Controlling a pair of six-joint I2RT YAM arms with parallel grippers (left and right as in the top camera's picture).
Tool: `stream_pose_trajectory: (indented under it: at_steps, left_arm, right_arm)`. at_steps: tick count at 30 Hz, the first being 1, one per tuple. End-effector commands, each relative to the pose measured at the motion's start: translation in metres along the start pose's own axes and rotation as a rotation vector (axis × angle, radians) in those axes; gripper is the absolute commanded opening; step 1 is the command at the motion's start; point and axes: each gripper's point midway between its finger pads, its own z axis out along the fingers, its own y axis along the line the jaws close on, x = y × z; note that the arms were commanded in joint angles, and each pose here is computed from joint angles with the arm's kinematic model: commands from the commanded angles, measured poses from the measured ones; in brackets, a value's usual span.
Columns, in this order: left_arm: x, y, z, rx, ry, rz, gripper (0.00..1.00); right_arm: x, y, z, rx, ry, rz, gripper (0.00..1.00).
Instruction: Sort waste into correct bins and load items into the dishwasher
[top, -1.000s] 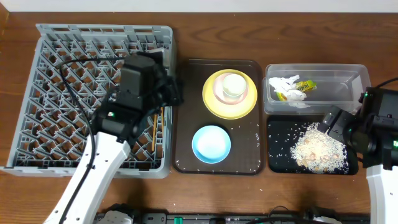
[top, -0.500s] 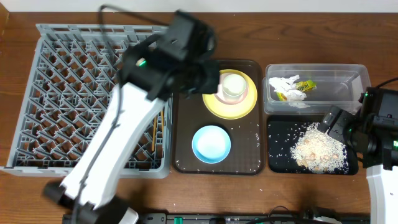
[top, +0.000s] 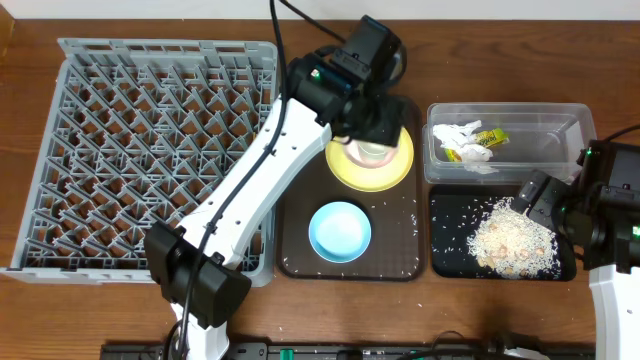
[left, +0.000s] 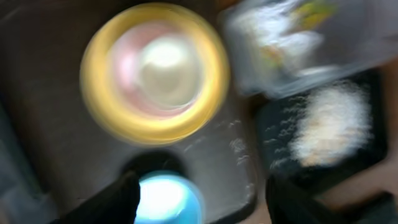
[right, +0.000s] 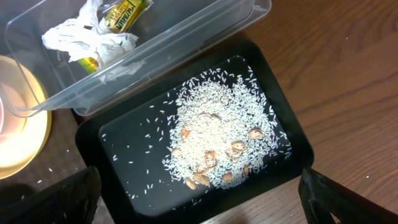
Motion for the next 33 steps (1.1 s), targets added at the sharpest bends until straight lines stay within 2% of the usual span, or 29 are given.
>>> stream_pose_trajectory:
  at_steps: [1,5,11,16,20,22,24,27,28,29,30,32,33]
  left_arm:
    - [-0.006,0.069,-0.036,-0.341,-0.105,-0.121,0.68]
    - [0.010,0.123,-0.082,-0.506,-0.115,-0.217,0.68]
    - [0.042,0.194,-0.162,-0.589,-0.168,-0.445,0.68]
    - [0.085,0.240,-0.235,-0.645,-0.284,-0.663,0.69]
    - [0.134,0.269,-0.285,-0.718,-0.363,-0.850,0.69]
    - [0.154,0.278,-0.302,-0.751,-0.399,-0.931,0.73]
    - [0.172,0.285,-0.318,-0.779,-0.442,-1.016,0.89]
    - [0.188,0.288,-0.332,-0.795,-0.506,-1.124,0.91]
    - [0.190,0.287,-0.333,-0.797,-0.512,-1.127,0.91]
    - [0.191,0.287,-0.334,-0.798,-0.517,-1.128,0.91]
    - [0.191,0.286,-0.335,-0.798,-0.518,-1.128,0.91]
    - [0.191,0.287,-0.335,-0.798,-0.518,-1.128,0.91]
    - [0.191,0.287,-0.335,-0.798,-0.517,-1.128,0.92]
  right_arm:
    - [-0.003,-0.001,-0.002,0.000,-0.007,0.021,0.99]
    - [-0.003,-0.001,-0.002,0.000,-0.007,0.021,0.99]
    - [-0.003,-0.001,-0.002,0.000,-0.007,0.021,0.99]
    - [-0.003,-0.001,-0.002,0.000,-0.007,0.021,0.99]
    - [-0.003,-0.001,-0.002,-0.001,-0.009,0.024,0.99]
    - [-0.008,0.003,-0.002,-0.022,-0.029,0.068,0.99]
    - [-0.011,0.010,-0.002,-0.057,-0.036,0.110,0.99]
    - [0.010,0.041,-0.007,-0.240,0.088,0.127,0.99]
    - [0.014,0.051,-0.010,-0.294,0.109,0.112,0.99]
    - [0.017,0.066,-0.015,-0.376,0.124,0.053,0.93]
    - [0.021,0.084,-0.021,-0.465,0.130,-0.031,0.87]
    - [0.043,0.127,-0.035,-0.622,0.153,-0.276,0.84]
    - [0.056,0.139,-0.037,-0.640,0.175,-0.357,0.82]
